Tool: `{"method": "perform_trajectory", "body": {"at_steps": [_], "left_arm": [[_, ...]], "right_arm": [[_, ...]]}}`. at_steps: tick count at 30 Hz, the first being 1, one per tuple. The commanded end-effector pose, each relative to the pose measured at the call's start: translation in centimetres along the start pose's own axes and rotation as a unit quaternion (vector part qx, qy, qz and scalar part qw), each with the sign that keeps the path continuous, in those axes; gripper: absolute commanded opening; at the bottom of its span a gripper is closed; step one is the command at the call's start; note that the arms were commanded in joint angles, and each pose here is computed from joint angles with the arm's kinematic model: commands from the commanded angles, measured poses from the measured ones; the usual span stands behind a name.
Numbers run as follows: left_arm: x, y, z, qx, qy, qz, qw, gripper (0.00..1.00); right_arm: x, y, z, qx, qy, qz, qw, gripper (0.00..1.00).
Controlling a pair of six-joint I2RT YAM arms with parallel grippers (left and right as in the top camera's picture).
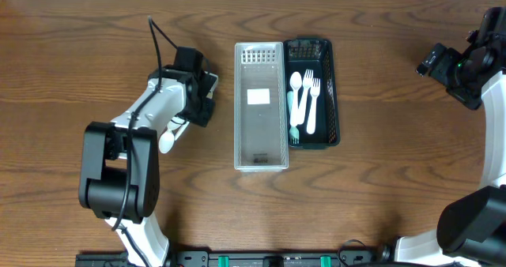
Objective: Pack container
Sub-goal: 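Grasp a white spoon from the left pile with the left gripper, then drop the white spoon into the white tray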
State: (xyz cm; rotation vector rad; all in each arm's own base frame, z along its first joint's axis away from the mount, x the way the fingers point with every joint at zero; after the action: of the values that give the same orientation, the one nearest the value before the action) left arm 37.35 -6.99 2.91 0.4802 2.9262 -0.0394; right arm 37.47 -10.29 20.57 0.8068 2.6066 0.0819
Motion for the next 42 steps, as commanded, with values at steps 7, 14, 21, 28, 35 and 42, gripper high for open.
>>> {"method": "perform_trajectory", "body": {"at_steps": [7, 14, 21, 28, 35, 42], "left_arm": [[0.1, -0.1, 1.5, 0.004, 0.004, 0.005, 1.0, 0.46], [1.1, -0.2, 3.3, 0.008, 0.031, 0.004, 0.999, 0.43], [1.2, -0.2, 2.5, 0.008, 0.034, -0.002, 0.999, 0.06], [-0.7, -0.3, -3.5, 0.004, -0.004, -0.052, 0.999, 0.06], [-4.3, -5.2, -14.1, 0.02, -0.14, -0.041, 0.989, 0.06], [-5.2, -13.3, -15.4, 0.068, -0.182, -0.019, 0.981, 0.06]], "right_arm": [[0.6, -0.1, 0.0, 0.002, 0.013, 0.007, 1.0, 0.99], [1.0, -0.2, 0.0, 0.005, 0.021, 0.008, 1.0, 0.99], [1.1, -0.3, 0.0, 0.006, 0.024, 0.008, 1.0, 0.99], [1.1, -0.2, 0.0, 0.005, 0.023, 0.008, 1.0, 0.99], [1.1, -0.2, 0.0, 0.006, 0.023, 0.01, 1.0, 0.99], [1.1, -0.2, 0.0, 0.005, 0.023, 0.01, 1.0, 0.99]]}}
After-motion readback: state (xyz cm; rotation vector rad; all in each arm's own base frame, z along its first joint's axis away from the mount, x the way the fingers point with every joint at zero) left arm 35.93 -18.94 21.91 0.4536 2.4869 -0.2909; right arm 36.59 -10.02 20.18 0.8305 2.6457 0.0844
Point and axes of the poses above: each gripper's point midway between its finger pads, its own z axis out along the fingers, its own y axis along the line the jaws close on, x = y × z, the point moved 2 cm from there along -z, back along the fingers, and after that the axes turned 3 degrees about -z, right-handed, at the moved point
